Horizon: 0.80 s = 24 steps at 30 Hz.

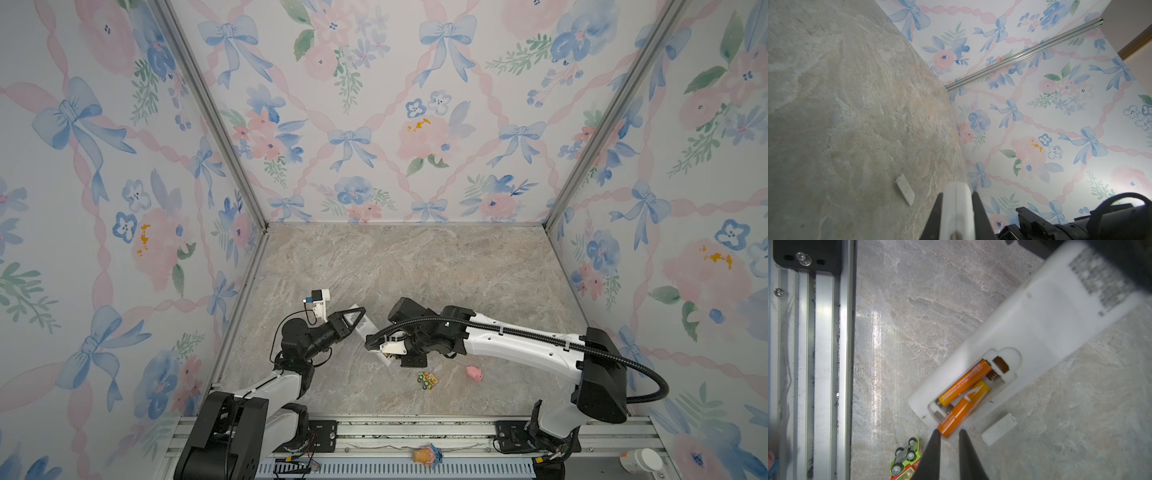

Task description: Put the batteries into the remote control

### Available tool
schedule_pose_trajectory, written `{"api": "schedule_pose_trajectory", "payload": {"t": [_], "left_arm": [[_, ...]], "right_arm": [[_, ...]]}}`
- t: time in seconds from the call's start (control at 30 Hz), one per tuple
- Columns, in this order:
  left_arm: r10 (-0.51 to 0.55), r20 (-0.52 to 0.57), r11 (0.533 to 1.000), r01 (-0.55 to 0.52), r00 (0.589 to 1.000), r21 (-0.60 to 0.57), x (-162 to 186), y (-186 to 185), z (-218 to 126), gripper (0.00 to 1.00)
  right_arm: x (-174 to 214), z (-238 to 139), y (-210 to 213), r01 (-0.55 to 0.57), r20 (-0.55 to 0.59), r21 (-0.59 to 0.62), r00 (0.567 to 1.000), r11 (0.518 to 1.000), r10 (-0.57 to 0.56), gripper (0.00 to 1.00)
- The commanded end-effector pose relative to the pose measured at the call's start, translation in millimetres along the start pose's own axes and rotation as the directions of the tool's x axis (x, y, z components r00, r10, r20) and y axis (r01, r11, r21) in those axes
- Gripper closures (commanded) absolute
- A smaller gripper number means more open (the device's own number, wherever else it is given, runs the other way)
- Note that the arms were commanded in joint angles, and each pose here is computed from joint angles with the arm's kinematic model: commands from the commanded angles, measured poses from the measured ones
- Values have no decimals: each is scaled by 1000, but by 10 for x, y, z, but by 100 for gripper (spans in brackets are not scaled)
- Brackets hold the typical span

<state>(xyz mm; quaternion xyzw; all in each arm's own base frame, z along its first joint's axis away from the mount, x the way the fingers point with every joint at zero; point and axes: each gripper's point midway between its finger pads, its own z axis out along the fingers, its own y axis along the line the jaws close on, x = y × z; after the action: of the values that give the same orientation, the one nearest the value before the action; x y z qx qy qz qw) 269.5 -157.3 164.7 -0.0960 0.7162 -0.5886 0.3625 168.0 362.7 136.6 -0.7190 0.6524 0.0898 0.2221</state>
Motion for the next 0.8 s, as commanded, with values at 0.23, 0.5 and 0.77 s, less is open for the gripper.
{"api": "schedule_pose_trajectory", "payload": {"t": [0.23, 0.5, 0.77], "left_arm": [[19, 0, 999, -19, 1000, 31, -38, -94, 3, 100], [19, 0, 999, -19, 1000, 33, -37, -99, -1, 100], [21, 0, 999, -21, 1000, 36, -33, -109, -4, 100]], "right_arm": [[-131, 6, -33, 6, 13, 24, 1000, 1000, -6, 84], [-145, 90, -58, -3, -3, 30, 1000, 1000, 3, 87], [-143, 134, -116, -19, -22, 47, 1000, 999, 21, 89]]}}
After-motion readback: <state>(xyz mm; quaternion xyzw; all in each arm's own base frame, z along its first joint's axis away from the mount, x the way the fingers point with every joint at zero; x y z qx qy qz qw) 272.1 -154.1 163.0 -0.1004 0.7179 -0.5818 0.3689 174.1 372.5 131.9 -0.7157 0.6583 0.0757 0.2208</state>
